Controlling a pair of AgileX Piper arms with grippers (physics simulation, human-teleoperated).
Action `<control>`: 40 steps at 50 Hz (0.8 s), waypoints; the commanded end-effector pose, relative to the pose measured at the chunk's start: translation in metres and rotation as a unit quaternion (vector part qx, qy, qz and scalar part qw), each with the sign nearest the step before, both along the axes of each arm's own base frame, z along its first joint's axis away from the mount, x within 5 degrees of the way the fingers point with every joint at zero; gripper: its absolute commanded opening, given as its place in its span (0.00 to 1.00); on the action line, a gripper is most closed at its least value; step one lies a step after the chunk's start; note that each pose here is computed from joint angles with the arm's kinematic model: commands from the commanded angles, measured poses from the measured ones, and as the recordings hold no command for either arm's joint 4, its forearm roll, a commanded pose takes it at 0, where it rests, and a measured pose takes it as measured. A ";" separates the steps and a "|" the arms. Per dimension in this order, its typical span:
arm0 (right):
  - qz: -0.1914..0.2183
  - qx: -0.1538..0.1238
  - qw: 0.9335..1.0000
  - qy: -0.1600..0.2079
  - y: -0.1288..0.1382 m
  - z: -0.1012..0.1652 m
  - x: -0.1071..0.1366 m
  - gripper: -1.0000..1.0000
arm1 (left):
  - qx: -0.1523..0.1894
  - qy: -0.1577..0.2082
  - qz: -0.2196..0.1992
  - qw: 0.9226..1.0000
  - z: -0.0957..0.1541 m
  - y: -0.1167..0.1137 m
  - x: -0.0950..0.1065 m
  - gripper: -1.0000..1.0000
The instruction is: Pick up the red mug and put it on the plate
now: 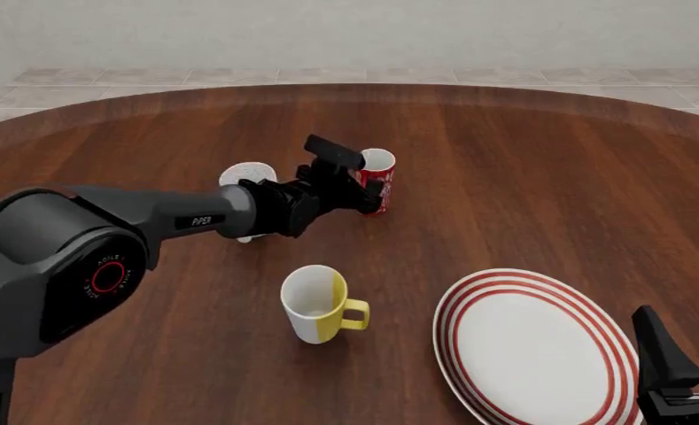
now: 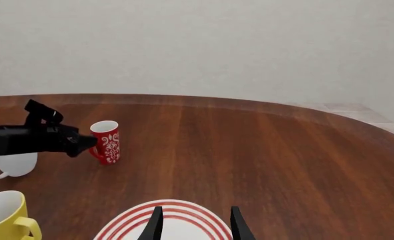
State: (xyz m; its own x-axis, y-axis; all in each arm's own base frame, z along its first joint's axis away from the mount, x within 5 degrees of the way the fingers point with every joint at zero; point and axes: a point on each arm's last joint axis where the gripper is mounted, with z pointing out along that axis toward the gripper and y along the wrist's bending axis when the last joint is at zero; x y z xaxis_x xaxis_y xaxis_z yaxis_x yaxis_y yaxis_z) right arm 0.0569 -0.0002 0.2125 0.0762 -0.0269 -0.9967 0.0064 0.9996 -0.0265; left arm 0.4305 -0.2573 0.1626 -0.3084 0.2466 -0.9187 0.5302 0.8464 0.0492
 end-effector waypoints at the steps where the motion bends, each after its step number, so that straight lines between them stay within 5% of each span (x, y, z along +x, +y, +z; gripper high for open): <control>1: 0.000 0.000 1.000 0.000 0.000 0.000 0.000 1.00 | 0.001 0.006 0.002 1.000 -0.008 0.000 0.003 1.00; 40: -0.001 -0.004 1.000 0.000 0.000 0.000 0.000 1.00 | 0.004 0.017 0.002 1.000 -0.028 -0.007 0.011 1.00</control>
